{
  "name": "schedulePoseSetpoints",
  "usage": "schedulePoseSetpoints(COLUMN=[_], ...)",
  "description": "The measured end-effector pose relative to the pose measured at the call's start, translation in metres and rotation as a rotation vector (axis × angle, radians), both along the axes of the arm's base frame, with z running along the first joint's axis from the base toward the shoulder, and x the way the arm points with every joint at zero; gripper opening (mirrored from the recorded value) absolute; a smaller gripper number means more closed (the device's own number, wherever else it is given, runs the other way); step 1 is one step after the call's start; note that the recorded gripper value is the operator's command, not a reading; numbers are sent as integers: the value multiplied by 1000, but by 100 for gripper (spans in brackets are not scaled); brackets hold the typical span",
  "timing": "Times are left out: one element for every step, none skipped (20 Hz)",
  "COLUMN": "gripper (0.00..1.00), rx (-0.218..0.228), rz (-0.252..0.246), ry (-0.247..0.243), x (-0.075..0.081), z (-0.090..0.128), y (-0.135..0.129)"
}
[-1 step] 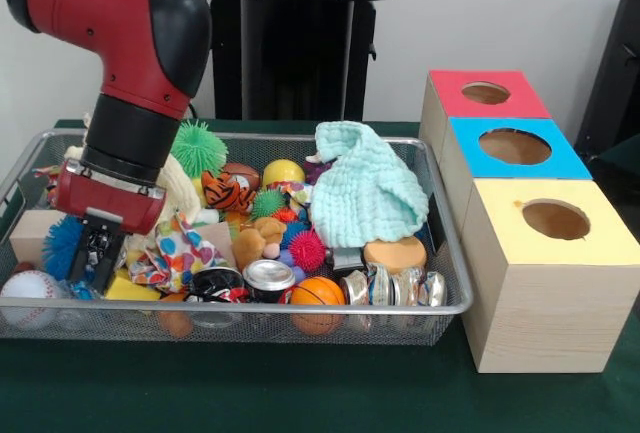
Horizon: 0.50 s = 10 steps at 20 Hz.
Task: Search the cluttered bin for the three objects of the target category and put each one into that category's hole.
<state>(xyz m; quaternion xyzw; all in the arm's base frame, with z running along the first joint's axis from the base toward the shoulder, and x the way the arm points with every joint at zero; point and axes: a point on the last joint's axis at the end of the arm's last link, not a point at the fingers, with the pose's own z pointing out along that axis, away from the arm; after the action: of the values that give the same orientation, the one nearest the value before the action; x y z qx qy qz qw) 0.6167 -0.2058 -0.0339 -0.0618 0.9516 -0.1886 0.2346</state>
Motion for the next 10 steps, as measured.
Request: schedulePoseSetpoints(gripper=[0, 0, 0, 0, 0, 0, 0, 0, 0, 0], rx=[5, 17, 24, 28, 33, 37, 40, 41, 47, 50], rz=[-1, -3, -3, -1, 0, 2, 3, 4, 7, 8], ry=[-3, -9, -13, -17, -21, -25, -29, -31, -39, -43], x=[0, 2, 3, 5, 7, 9, 11, 11, 15, 17], z=[1, 2, 2, 2, 2, 3, 4, 4, 6, 7], y=[0, 2, 4, 5, 7, 9, 11, 12, 15, 17])
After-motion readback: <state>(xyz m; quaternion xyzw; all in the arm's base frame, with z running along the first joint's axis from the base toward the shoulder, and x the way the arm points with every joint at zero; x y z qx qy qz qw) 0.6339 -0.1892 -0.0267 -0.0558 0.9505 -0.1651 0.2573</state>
